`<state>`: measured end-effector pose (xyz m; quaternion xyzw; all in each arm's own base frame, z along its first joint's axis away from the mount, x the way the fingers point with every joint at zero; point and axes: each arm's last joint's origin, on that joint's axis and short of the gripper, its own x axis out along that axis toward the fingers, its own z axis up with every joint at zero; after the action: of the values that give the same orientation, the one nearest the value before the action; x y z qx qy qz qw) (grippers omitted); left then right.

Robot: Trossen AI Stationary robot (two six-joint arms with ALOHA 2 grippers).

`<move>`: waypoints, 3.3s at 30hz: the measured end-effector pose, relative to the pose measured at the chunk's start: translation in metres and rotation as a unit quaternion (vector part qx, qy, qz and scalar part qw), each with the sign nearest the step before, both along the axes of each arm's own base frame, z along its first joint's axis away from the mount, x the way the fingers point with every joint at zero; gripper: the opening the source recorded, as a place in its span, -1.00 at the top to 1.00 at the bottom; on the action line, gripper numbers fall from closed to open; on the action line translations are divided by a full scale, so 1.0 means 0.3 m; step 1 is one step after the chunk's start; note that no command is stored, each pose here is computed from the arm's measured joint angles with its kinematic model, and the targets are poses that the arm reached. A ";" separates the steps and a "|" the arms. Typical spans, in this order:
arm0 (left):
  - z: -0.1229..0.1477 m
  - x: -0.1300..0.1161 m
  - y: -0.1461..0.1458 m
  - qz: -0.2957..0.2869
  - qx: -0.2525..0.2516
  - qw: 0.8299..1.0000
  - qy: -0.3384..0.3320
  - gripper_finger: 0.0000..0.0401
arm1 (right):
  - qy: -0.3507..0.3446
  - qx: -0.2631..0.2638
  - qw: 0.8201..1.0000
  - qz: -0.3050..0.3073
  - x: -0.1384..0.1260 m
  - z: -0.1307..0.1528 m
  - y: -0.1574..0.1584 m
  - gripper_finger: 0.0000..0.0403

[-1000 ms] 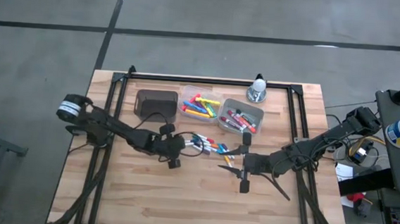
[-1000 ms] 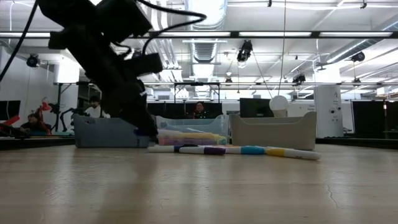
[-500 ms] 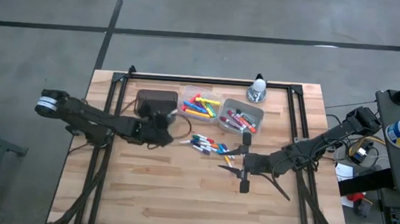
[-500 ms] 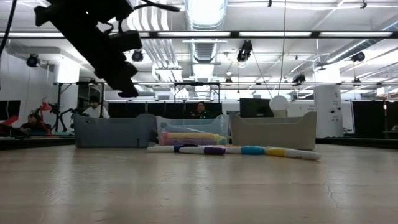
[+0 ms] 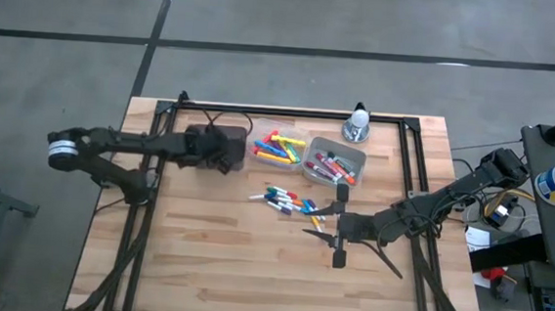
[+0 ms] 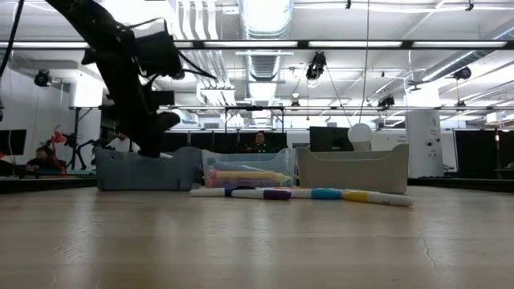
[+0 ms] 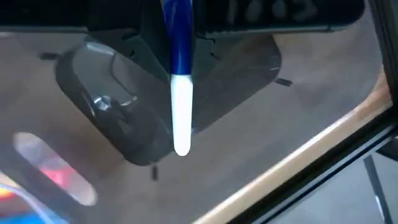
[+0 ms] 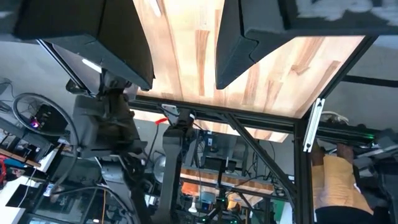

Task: Pick & Place Markers
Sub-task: Put the blue mini marker into the black bin

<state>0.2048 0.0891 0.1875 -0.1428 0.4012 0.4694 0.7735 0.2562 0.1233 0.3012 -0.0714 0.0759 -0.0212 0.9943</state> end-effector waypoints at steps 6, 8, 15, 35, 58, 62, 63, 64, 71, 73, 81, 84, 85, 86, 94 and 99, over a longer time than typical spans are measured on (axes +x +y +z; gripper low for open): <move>-0.002 -0.005 0.029 0.024 0.006 1.000 -0.017 0.80 | 0.000 0.001 1.000 0.000 0.000 0.000 0.000 0.17; 0.000 -0.003 0.030 0.022 0.008 1.000 -0.020 0.76 | 0.000 0.002 1.000 0.000 0.000 0.000 0.000 0.17; 0.003 0.001 0.031 0.019 0.011 0.999 -0.026 0.47 | 0.000 0.002 1.000 0.000 0.000 0.000 0.000 0.17; 0.054 0.145 -0.213 -0.386 -0.007 0.914 -0.123 0.39 | 0.000 0.002 1.000 0.000 0.000 0.000 0.000 0.17; -0.189 0.298 -0.243 -0.394 0.001 0.919 -0.025 0.39 | 0.000 0.001 1.000 0.000 0.000 0.000 0.000 0.17; -0.203 0.307 -0.243 -0.394 -0.001 0.919 -0.017 0.40 | 0.000 0.001 1.000 0.000 0.000 0.000 0.000 0.17; -0.204 0.308 -0.243 -0.394 -0.002 0.919 -0.017 0.41 | 0.000 0.001 1.000 0.000 0.000 0.000 0.000 0.17; -0.204 0.308 -0.243 -0.394 -0.002 0.919 -0.017 0.42 | 0.000 0.001 1.000 0.000 0.000 0.000 0.000 0.17; -0.145 0.298 -0.240 -0.374 0.017 0.926 -0.041 0.44 | 0.001 0.001 1.000 0.000 0.000 0.000 0.000 0.17; -0.113 0.299 -0.242 -0.378 0.019 0.924 -0.063 0.44 | 0.001 0.001 1.000 0.000 0.000 0.000 0.000 0.17; -0.107 0.301 -0.274 -0.415 -0.018 0.906 -0.084 0.45 | 0.001 0.001 1.000 0.000 0.000 -0.001 0.000 0.17; -0.133 0.303 -0.284 -0.423 -0.027 0.903 -0.067 0.45 | 0.001 0.001 1.000 0.000 0.000 -0.001 0.000 0.17; -0.138 0.303 -0.283 -0.420 -0.025 0.905 -0.062 0.45 | 0.001 0.001 1.000 0.000 0.000 -0.001 0.000 0.17; -0.145 0.303 -0.282 -0.417 -0.021 0.907 -0.055 0.45 | 0.001 0.001 1.000 0.000 0.000 -0.001 0.000 0.17; -0.195 0.309 -0.277 -0.410 -0.018 0.911 -0.021 0.45 | 0.000 0.002 1.000 0.000 0.000 0.000 0.000 0.17; -0.203 0.312 -0.275 -0.406 -0.012 0.914 -0.014 0.47 | 0.000 0.002 1.000 0.000 0.000 0.000 0.000 0.17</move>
<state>0.2984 0.0065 0.1267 0.0169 0.4192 0.1077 0.9013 0.2561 0.1232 0.3012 -0.0698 0.0761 -0.0212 0.9944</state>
